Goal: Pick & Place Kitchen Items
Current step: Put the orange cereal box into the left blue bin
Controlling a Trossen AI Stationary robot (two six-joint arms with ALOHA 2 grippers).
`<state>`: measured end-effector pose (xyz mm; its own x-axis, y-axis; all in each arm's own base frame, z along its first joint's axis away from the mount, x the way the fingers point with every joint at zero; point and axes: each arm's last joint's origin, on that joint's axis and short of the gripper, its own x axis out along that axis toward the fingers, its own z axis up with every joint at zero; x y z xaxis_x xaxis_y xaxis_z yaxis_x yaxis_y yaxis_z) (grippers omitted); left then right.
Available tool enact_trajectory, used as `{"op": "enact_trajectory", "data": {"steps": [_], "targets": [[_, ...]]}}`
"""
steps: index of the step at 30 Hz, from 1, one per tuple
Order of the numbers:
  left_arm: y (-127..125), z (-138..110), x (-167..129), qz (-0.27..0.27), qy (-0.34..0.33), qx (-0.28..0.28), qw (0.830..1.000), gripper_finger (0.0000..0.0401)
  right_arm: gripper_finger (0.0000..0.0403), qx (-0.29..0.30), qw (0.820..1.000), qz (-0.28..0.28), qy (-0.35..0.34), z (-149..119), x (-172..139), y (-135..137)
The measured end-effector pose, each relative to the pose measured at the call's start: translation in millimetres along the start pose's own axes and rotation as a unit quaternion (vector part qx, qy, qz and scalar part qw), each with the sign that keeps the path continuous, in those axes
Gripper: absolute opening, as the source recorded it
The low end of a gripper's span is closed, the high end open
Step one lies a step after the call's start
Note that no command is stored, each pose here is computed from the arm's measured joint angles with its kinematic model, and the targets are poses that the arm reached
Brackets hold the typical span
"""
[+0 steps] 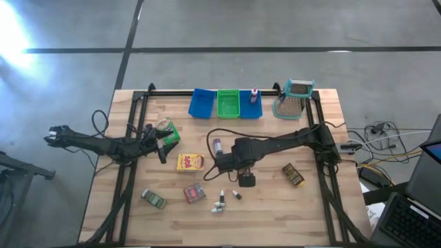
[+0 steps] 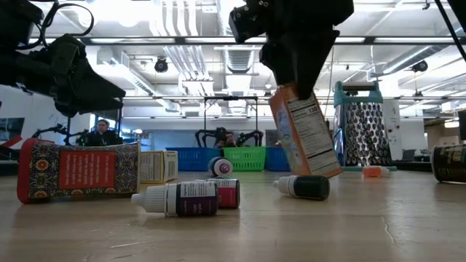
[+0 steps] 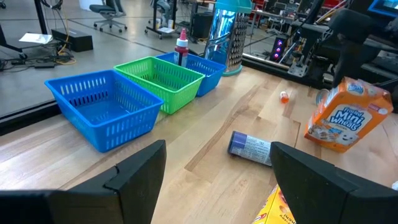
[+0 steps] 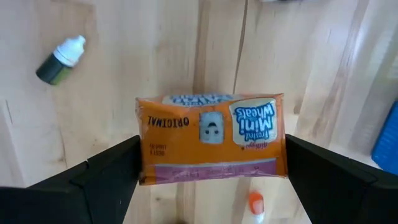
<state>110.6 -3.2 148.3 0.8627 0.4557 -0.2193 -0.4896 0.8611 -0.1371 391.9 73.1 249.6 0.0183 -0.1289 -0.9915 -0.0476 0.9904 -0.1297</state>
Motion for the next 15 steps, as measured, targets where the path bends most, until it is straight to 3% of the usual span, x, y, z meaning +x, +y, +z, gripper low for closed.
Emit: {"op": "enact_trajectory", "data": {"steps": [15], "targets": [[0.0,0.0,0.0,0.000,0.000,0.000,1.000,0.0294,0.0363,0.008,1.000,0.002,-0.004,1.1,0.3,-1.8]]}}
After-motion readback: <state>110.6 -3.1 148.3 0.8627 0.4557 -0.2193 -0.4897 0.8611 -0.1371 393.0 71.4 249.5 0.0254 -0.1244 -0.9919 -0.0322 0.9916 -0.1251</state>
